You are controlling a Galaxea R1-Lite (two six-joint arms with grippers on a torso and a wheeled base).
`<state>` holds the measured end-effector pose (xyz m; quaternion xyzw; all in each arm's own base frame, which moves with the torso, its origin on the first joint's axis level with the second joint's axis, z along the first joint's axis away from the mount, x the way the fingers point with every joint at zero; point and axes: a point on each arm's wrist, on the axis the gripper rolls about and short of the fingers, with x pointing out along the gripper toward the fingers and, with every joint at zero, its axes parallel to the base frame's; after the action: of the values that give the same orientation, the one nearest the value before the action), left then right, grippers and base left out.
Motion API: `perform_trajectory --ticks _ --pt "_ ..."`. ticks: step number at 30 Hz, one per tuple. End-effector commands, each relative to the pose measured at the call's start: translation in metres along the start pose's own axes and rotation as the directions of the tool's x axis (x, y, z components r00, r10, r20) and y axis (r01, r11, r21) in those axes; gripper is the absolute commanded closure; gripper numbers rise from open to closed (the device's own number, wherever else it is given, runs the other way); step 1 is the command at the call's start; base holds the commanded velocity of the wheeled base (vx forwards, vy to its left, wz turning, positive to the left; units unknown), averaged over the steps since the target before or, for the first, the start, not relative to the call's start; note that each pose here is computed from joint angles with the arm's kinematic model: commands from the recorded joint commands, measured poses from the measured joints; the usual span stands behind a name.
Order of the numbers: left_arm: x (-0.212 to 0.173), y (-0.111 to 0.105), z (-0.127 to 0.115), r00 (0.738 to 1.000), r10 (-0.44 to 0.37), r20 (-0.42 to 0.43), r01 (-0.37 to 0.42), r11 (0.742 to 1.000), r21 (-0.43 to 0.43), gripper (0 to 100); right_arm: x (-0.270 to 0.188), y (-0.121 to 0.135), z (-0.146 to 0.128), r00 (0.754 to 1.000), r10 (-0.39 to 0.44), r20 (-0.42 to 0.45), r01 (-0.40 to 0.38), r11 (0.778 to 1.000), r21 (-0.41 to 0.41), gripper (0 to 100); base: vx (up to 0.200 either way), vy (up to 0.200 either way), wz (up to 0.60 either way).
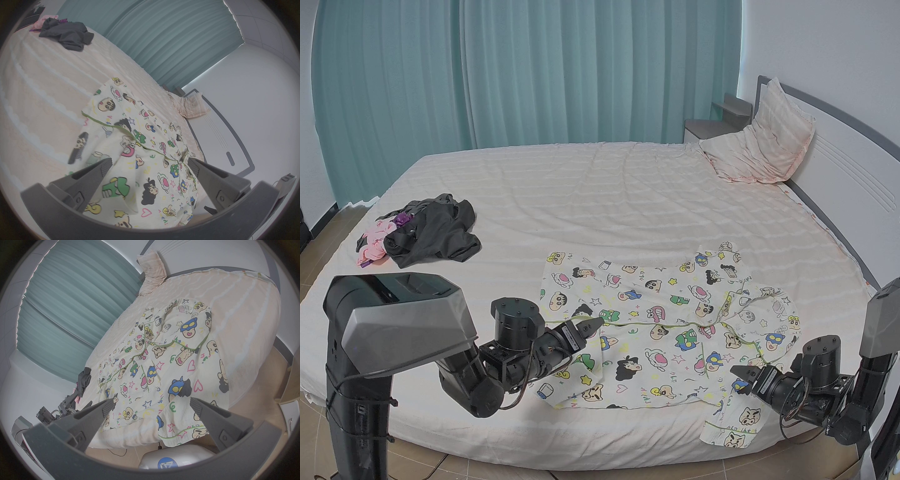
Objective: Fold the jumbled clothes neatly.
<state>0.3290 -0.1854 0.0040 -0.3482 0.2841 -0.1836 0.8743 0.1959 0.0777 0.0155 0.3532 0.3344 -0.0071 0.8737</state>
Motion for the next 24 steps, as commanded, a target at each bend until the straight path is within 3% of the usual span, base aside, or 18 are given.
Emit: perform_trajectory --ticks 1,7,11,24 --pt "0.010 0.002 -0.012 1.000 0.001 -0.027 -0.001 1.000 0.005 0 -0.003 -0.003 -0.002 1.000 -0.015 -0.012 0.014 1.000 -0.002 0 0.000 0.000 0.00" --pt "0.018 0.014 -0.028 0.997 0.036 -0.070 -0.035 0.999 0.014 0 -0.003 -0.003 -0.002 1.000 -0.015 -0.012 0.014 1.000 -0.004 0 0.000 0.000 0.00" --pt "0.019 0.024 -0.026 0.996 0.063 -0.068 -0.062 0.998 0.007 0 -0.003 -0.003 -0.002 1.000 -0.014 -0.010 0.014 1.000 -0.004 0 0.000 0.000 0.00" --pt "0.017 0.028 -0.029 0.991 0.094 -0.092 -0.091 0.995 0.036 0 -0.003 -0.003 -0.002 1.000 -0.014 -0.010 0.014 1.000 -0.002 0 0.000 0.000 0.00"
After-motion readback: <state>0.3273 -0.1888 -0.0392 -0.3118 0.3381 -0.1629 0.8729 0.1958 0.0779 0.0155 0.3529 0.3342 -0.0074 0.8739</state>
